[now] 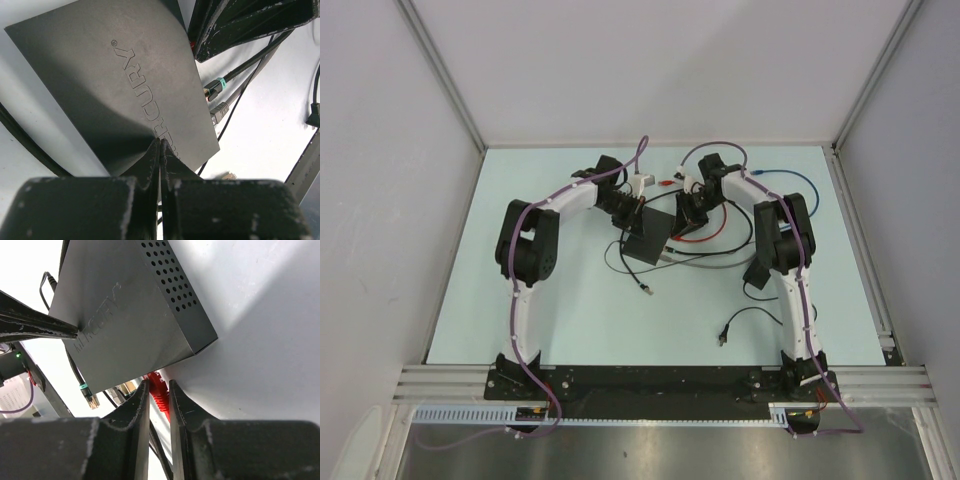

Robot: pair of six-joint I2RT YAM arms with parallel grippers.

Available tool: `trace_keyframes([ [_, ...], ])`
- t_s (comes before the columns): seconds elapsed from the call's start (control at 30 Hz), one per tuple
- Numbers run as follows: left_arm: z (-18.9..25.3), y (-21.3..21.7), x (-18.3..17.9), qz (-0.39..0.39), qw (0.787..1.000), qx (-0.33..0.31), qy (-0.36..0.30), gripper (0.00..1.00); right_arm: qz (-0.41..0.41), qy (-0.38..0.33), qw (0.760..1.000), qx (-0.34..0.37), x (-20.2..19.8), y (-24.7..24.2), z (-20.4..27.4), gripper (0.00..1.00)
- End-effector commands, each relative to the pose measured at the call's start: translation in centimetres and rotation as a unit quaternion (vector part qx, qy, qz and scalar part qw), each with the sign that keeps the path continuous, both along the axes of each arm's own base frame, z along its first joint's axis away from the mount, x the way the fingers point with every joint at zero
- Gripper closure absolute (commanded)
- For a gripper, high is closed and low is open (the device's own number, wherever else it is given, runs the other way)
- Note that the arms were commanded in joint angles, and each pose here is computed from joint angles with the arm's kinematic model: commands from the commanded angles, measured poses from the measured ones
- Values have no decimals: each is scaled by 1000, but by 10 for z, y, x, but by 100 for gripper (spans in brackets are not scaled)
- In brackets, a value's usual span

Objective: Pull the plug from the switch port

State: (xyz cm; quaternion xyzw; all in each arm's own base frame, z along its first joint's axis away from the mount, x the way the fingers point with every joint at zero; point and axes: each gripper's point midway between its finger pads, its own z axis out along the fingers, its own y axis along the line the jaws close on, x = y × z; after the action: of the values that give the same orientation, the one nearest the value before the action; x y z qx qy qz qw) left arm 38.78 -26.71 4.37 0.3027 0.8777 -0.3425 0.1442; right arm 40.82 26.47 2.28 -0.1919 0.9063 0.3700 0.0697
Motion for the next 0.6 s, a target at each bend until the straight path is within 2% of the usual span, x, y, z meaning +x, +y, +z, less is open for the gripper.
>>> trace_keyframes([
  [0.0, -13, 6, 0, 1, 999, 32, -8, 100, 4, 0, 995, -102, -9, -29, -52, 100],
  [0.07, -14, 7, 0, 2, 999, 35, -8, 100, 5, -1, 995, -97, -8, -32, -50, 100],
  [0.37, -16, 7, 3, 1, 999, 36, -8, 100, 13, 21, 999, 26, -7, -29, -20, 100],
  [0.57, -15, 7, 5, 2, 999, 37, -11, 100, 18, 8, 1000, -2, -5, -44, -21, 100],
])
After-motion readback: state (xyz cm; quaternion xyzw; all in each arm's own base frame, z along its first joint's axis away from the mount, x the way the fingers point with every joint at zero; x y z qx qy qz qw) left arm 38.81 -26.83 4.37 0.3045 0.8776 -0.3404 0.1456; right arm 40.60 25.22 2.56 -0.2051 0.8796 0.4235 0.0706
